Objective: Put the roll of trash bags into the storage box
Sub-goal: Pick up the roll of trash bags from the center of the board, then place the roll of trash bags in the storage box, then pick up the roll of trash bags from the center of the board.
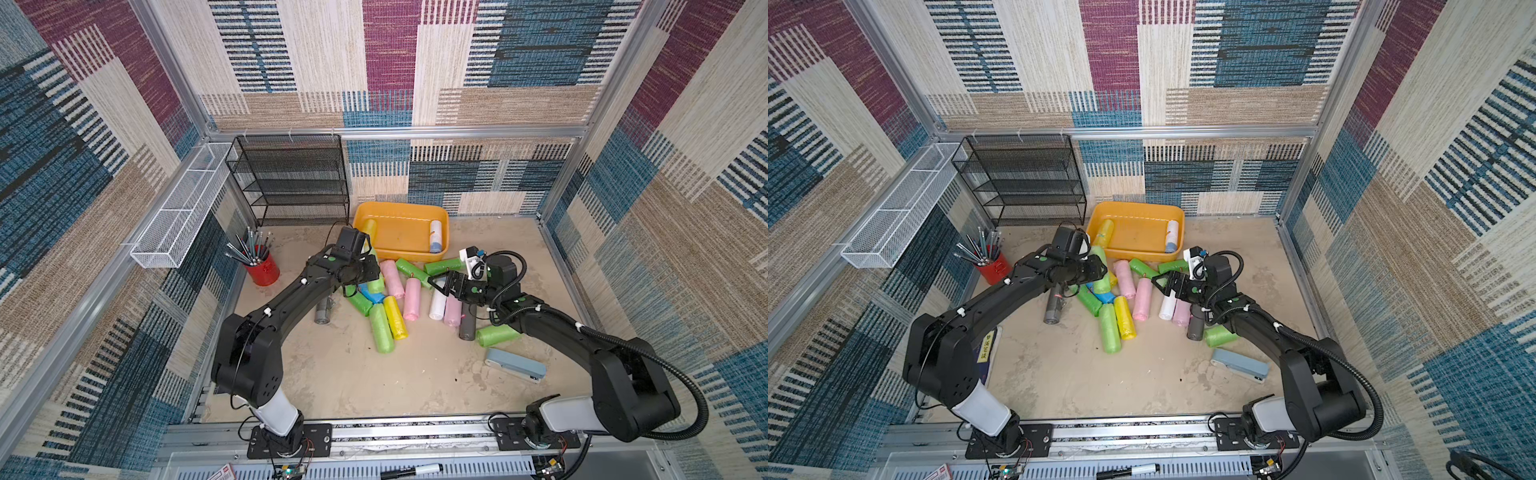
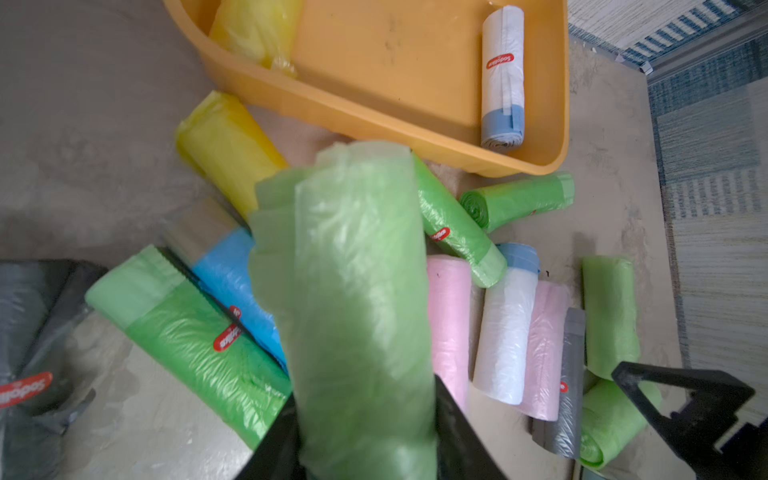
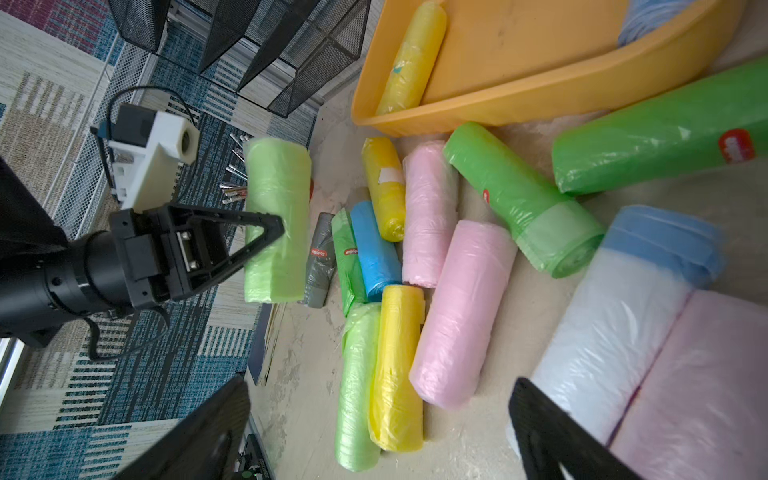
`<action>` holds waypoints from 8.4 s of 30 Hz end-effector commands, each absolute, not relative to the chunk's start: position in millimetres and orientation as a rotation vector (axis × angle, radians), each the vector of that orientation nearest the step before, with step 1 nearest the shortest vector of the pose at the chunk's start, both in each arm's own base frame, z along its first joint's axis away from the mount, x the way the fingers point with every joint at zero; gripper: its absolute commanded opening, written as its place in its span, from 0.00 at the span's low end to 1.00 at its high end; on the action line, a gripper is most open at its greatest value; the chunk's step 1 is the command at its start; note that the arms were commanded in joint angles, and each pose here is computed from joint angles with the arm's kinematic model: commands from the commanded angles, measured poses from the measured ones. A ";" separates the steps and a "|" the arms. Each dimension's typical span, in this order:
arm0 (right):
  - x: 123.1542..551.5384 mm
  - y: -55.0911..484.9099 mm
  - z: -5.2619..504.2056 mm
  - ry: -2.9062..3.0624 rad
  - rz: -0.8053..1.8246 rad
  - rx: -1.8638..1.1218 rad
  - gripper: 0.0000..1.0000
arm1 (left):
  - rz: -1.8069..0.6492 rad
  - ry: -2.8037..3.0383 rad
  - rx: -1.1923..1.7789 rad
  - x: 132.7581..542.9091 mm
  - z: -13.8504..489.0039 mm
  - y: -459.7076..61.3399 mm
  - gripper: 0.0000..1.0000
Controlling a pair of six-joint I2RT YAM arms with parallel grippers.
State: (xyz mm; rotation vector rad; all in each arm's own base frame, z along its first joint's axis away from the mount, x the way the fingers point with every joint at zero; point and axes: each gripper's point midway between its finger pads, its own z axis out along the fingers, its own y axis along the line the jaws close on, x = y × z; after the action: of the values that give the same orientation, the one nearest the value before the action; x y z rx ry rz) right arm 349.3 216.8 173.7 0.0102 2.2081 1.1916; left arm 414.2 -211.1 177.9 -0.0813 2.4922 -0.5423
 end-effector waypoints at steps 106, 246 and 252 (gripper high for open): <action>347.3 174.3 138.2 2.326 0.822 0.083 0.99 | 0.008 2.502 0.244 543.2 99.8 -208.2 0.43; 420.1 184.4 175.0 2.399 0.826 0.127 0.39 | -0.700 2.155 0.119 375.3 256.5 -198.8 0.90; 458.9 194.4 181.4 2.400 0.801 0.084 0.37 | -0.702 2.065 0.144 376.6 271.1 -198.4 0.94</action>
State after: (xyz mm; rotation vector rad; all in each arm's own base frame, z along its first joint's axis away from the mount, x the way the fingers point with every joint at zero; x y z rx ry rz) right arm 443.6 188.7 173.7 0.1283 2.4239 0.7972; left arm 371.7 -199.0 258.4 0.1109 2.1453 -0.7178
